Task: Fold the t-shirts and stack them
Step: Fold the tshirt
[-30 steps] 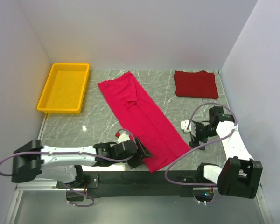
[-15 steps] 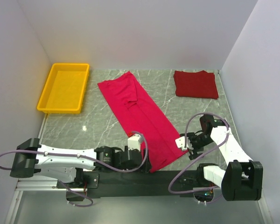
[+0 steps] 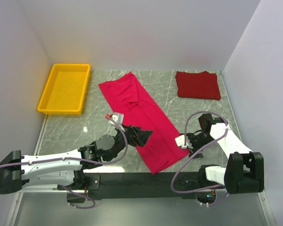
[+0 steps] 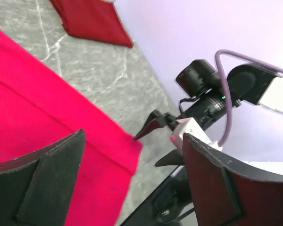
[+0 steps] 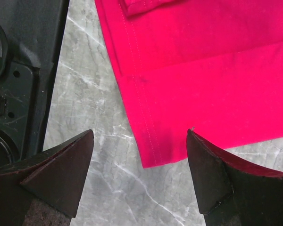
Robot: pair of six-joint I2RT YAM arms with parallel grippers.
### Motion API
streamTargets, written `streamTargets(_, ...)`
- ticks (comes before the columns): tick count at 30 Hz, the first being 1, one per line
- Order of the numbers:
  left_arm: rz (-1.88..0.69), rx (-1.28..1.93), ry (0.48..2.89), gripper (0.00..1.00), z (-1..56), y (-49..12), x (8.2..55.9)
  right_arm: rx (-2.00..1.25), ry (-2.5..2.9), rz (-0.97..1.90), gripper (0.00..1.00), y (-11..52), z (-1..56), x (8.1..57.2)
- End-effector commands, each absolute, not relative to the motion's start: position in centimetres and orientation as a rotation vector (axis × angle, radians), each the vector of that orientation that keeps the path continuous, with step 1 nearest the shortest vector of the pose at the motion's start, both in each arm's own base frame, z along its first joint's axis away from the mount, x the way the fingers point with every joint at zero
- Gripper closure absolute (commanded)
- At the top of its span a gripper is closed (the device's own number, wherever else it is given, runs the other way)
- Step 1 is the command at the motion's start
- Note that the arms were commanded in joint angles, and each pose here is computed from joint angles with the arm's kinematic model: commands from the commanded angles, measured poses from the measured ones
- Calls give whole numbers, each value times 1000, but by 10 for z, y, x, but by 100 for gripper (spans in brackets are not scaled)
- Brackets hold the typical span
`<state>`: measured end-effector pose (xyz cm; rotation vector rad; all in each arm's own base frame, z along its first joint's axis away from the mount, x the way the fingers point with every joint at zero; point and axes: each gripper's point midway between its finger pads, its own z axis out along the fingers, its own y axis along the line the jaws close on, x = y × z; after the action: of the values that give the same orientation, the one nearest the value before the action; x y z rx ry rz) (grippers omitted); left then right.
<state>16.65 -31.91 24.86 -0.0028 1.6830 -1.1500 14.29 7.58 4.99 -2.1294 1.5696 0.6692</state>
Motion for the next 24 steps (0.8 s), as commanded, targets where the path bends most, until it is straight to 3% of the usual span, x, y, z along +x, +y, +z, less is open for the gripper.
streamTargets(1, -1166, 165, 1656, 11, 282, -330, 164, -2121, 1545, 656, 15, 81, 58, 150)
streamTargets(2, -1104, 256, 1696, 12, 282, -333, 162, -2137, 1544, 656, 15, 79, 54, 146)
streamTargets(4, -965, 487, 1873, 15, 227, -339, 145, -2186, 1520, 604, 15, 75, 51, 146)
streamTargets(8, -861, 768, 1959, 16, 172, -346, 103, -2236, 1508, 567, 15, 71, 41, 143)
streamTargets(16, -1004, 853, 1981, 17, 132, -349, 58, -2247, 1532, 580, 22, 69, 35, 143)
streamTargets(24, -813, 1088, 1989, 17, 86, -371, 40, -2171, 1582, 616, 27, 76, 43, 154)
